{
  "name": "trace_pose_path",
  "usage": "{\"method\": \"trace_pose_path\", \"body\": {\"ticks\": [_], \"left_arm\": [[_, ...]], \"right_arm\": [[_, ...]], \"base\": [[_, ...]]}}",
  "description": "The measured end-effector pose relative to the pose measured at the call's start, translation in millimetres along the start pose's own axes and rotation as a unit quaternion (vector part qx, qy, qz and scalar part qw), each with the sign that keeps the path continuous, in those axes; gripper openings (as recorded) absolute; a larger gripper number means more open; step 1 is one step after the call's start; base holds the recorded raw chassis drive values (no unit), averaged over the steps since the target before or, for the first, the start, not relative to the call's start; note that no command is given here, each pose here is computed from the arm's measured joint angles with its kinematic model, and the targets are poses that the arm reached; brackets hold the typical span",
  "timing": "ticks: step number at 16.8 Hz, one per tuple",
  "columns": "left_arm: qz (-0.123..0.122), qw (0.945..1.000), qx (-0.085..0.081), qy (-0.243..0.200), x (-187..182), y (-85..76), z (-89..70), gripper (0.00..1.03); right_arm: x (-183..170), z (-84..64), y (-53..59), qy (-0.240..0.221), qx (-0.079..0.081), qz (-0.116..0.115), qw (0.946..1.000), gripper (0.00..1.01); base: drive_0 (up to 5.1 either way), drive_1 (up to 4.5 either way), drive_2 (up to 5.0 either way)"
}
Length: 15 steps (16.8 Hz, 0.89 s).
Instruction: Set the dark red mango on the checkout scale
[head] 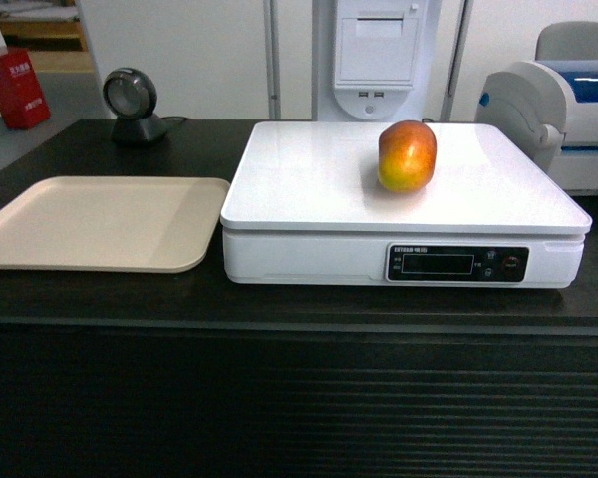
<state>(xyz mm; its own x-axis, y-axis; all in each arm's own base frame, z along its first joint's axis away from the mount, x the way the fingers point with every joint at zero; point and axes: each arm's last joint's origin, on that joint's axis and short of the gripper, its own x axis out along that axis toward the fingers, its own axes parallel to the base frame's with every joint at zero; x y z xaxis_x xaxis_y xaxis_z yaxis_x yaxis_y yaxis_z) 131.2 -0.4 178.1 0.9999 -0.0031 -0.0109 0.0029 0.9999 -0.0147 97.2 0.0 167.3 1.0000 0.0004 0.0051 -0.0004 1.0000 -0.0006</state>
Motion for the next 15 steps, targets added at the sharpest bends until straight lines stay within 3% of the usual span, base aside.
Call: {"method": "trace_pose_path", "body": {"ticks": [5,6,15], "left_arm": [[0.000,0.9998,0.000,-0.017,-8.4,0.1,-7.0,0.02],[0.000,1.0000,0.000,-0.002,-9.2,0.2,-10.2,0.02],[0.000,0.9999,0.000,-0.012,-20.2,0.1,-8.3,0.02]], "right_arm": [[0.0,0.0,0.0,0.000,0.000,0.000,1.0000,0.98],[0.0,0.0,0.0,0.000,0.000,0.000,1.0000,0.98],[0.0,0.0,0.0,0.000,0.000,0.000,1.0000,0.98]], "base": [[0.0,0.00,0.0],[0.0,0.00,0.0],[0.0,0.00,0.0]]}}
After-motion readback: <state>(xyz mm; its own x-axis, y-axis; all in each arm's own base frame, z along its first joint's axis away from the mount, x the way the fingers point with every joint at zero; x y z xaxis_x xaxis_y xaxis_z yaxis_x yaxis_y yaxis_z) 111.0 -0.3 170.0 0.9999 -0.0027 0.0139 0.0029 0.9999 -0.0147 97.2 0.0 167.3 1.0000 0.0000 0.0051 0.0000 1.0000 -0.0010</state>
